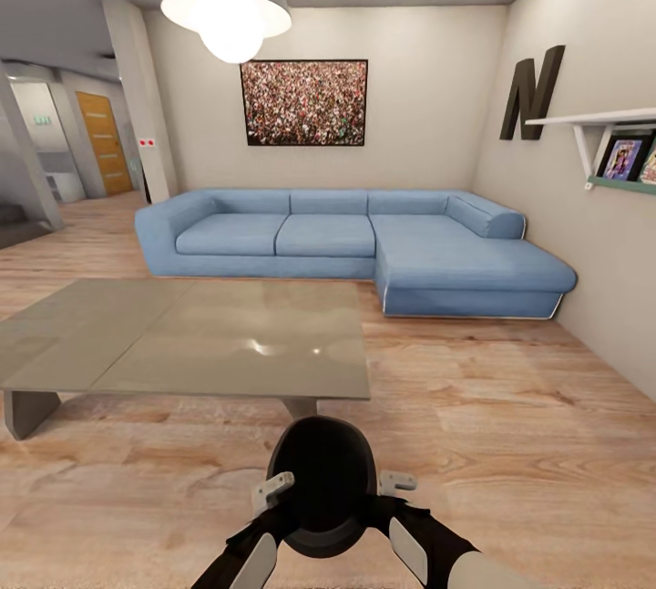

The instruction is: Place each of the two pumpkins and all three candles from the living room inside a cabinet in the living room (use any cabinet), then make sure every cabinet is closed, and position the cauldron so it is next to a table in the living room.

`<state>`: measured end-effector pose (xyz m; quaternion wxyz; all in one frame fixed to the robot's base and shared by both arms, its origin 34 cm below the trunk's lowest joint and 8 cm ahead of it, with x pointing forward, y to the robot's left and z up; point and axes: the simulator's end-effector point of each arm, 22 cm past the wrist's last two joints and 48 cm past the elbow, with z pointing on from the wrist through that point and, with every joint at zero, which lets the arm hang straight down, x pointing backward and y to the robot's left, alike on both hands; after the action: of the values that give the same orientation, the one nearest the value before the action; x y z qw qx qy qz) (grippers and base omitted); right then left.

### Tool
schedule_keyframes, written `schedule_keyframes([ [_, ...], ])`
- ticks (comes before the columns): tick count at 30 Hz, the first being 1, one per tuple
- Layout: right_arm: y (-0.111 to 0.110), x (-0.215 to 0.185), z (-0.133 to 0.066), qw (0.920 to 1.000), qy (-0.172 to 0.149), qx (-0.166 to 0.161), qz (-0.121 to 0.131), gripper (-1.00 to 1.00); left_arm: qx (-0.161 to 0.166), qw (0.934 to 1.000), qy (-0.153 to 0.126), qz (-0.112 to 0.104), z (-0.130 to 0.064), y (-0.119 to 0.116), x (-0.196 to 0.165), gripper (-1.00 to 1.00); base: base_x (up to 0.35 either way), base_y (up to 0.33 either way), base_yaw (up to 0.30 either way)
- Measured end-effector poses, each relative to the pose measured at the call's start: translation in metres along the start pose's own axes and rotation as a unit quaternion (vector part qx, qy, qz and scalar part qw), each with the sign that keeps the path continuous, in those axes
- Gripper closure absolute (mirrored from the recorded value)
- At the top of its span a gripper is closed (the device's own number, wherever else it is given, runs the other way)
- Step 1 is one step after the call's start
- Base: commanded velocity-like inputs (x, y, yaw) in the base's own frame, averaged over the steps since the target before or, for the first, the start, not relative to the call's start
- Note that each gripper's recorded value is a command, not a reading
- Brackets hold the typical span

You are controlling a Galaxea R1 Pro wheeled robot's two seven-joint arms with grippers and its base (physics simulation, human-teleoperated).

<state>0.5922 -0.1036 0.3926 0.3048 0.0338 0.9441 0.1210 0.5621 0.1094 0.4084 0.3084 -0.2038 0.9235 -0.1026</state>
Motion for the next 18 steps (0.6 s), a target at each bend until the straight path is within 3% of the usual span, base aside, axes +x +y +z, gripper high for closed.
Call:
schedule_keyframes([
  [18, -0.01, 0.03, 0.026, 1.0, 0.0, 0.0, 0.0, 1.0, 0.0, 1.0, 0.0, 0.0, 0.025, 0.015, 0.028, 1.0, 0.0, 0.0, 0.0],
])
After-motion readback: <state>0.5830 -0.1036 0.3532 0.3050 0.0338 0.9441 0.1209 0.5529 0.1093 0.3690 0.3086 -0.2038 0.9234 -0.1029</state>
